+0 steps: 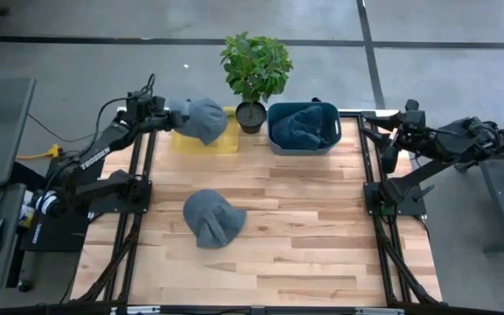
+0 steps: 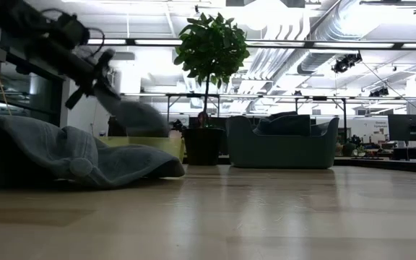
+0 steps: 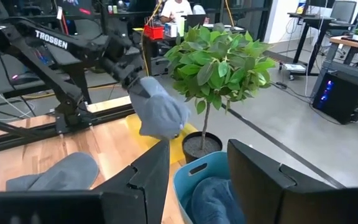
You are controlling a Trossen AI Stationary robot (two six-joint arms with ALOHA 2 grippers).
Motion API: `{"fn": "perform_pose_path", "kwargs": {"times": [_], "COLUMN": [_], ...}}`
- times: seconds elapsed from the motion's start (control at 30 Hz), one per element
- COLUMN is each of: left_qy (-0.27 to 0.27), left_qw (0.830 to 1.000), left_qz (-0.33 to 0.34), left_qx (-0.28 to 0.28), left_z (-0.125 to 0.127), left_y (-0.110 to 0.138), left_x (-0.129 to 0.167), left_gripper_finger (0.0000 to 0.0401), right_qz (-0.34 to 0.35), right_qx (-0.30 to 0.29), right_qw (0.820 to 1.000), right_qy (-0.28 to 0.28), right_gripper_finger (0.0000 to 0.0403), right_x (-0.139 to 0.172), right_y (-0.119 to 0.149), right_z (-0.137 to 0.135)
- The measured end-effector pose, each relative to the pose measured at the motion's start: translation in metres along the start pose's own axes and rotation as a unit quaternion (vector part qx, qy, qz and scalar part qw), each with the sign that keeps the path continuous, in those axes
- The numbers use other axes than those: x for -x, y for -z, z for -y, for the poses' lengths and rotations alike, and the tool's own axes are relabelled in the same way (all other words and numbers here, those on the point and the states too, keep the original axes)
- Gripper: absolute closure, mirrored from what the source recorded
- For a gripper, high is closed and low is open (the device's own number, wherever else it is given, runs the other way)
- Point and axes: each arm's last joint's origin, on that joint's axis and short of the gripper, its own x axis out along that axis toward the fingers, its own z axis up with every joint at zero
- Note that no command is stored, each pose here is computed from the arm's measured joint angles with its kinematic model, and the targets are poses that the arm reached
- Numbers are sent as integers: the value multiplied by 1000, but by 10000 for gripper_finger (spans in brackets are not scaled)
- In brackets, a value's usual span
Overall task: Pick & Place hat
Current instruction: Put the right gray cap into the yellow bin
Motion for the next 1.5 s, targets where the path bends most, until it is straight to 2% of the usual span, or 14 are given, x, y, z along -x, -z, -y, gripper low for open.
{"fn": "perform_pose_path", "kwargs": {"times": [0.23,0.57,0.8,1.03,1.23,1.5], "left_qy": [17,38,43,63,38,26], "left_qw": [1000,999,996,993,994,991], "left_qz": [-8,-18,-56,-69,-77,-83], "left_qx": [8,29,54,68,70,104], "left_z": [-20,-31,-42,-42,-38,-40], "left_y": [12,9,15,16,24,26], "left_x": [-20,-48,-64,-70,-75,-75], "left_gripper_finger": [397,397,397,397,397,384], "right_qz": [7,15,15,19,20,20], "right_qx": [1,1,0,-2,-3,-14], "right_qw": [1000,999,999,998,998,998], "right_qy": [24,50,51,60,62,60], "right_gripper_finger": [247,249,249,249,249,249], "right_x": [0,0,0,0,0,0], "right_y": [0,-1,-1,-1,-1,-2], "right_z": [1,3,3,3,3,3]}}
